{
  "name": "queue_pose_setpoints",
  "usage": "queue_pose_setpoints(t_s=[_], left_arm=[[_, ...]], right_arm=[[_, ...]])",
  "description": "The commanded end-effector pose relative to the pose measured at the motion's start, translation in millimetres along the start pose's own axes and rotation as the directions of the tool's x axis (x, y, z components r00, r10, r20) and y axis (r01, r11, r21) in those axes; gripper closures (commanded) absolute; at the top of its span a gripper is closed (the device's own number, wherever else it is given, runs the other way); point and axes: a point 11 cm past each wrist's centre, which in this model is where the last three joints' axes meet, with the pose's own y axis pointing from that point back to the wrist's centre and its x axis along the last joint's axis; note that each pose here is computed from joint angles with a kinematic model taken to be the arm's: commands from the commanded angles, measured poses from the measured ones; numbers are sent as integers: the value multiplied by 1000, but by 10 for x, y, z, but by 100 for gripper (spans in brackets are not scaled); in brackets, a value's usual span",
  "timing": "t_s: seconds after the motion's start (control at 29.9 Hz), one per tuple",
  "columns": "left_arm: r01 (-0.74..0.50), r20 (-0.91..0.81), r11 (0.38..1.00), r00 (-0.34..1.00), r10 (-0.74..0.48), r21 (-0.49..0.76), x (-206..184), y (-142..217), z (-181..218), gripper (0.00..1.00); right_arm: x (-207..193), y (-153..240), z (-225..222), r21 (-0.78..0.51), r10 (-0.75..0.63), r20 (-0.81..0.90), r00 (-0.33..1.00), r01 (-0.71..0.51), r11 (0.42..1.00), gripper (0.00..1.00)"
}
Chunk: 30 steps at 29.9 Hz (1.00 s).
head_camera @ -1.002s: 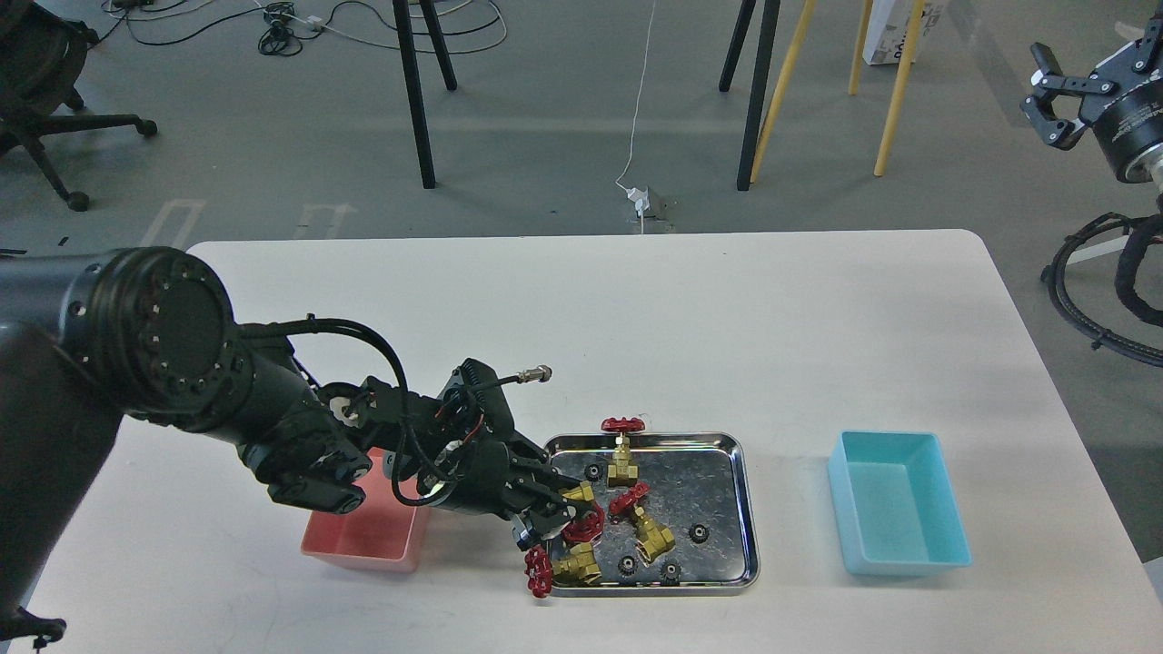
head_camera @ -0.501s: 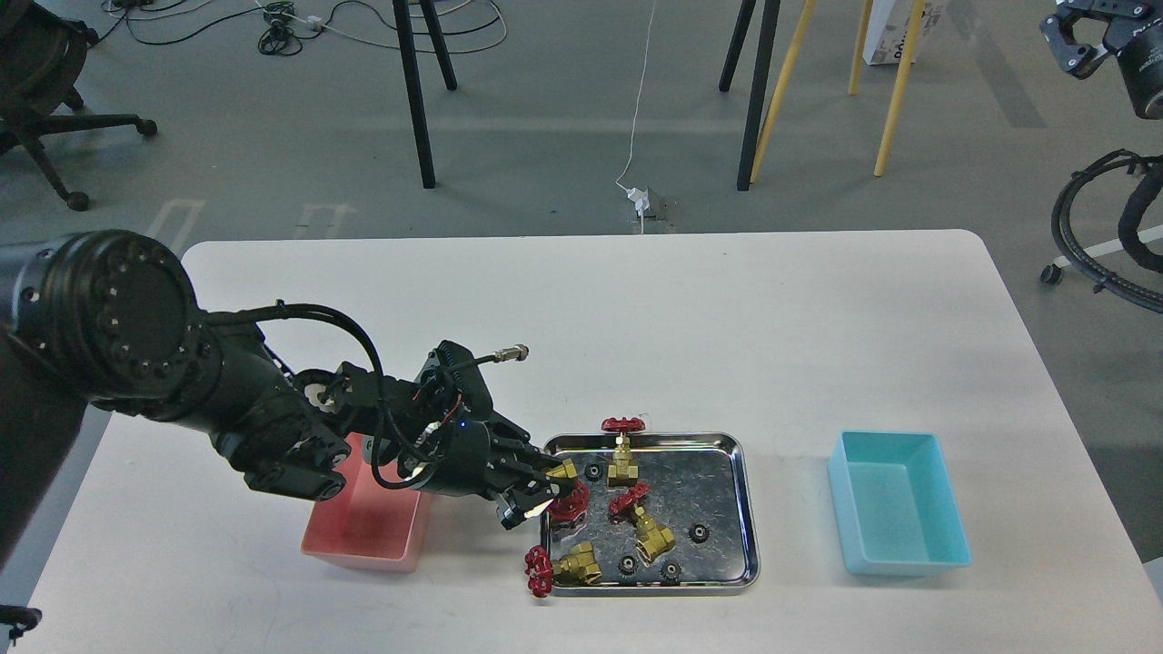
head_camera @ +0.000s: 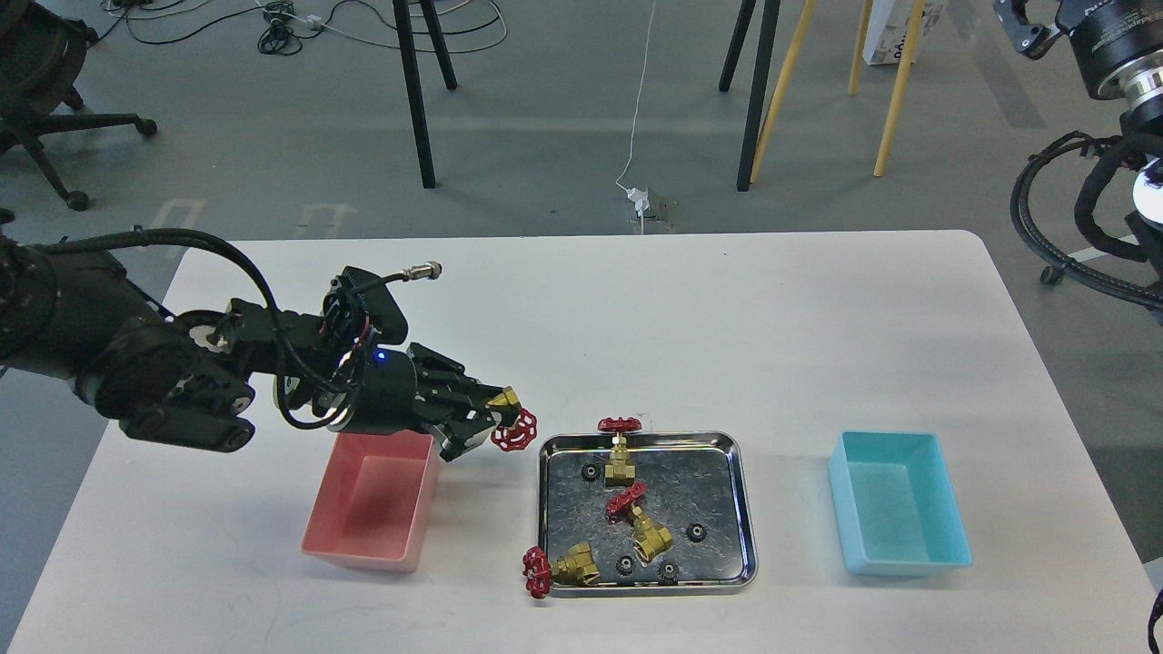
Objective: Place valve in pink box and gear in blue box
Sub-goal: 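Lift the valve and carry it over the pink box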
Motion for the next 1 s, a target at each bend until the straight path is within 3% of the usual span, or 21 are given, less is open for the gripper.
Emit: queue_pose_setpoints(t_s=[0.0, 0.2, 0.4, 0.63, 0.97], left_arm=[[-22, -15, 1000, 1000, 22, 18, 11, 278, -31, 89], [-10, -15, 999, 1000, 11, 47, -258, 662, -144, 89], [-4, -42, 998, 999, 7, 66, -457, 830, -176, 89], [52, -124, 998, 991, -46, 45, -911, 723, -122, 89], [50, -141, 996, 989, -40, 68, -1098, 618, -228, 89]], right_arm=[[-2, 7, 31, -7, -1, 0, 1000, 1, 1000, 1], [29, 15, 8, -5, 8, -6, 1000, -8, 1000, 1], [21, 15, 30, -9, 6, -3, 1000, -6, 1000, 1], [-6, 3, 42, -10, -1, 1, 1000, 1, 1000, 1], [14, 28, 79, -17, 4, 3, 1000, -4, 1000, 1]])
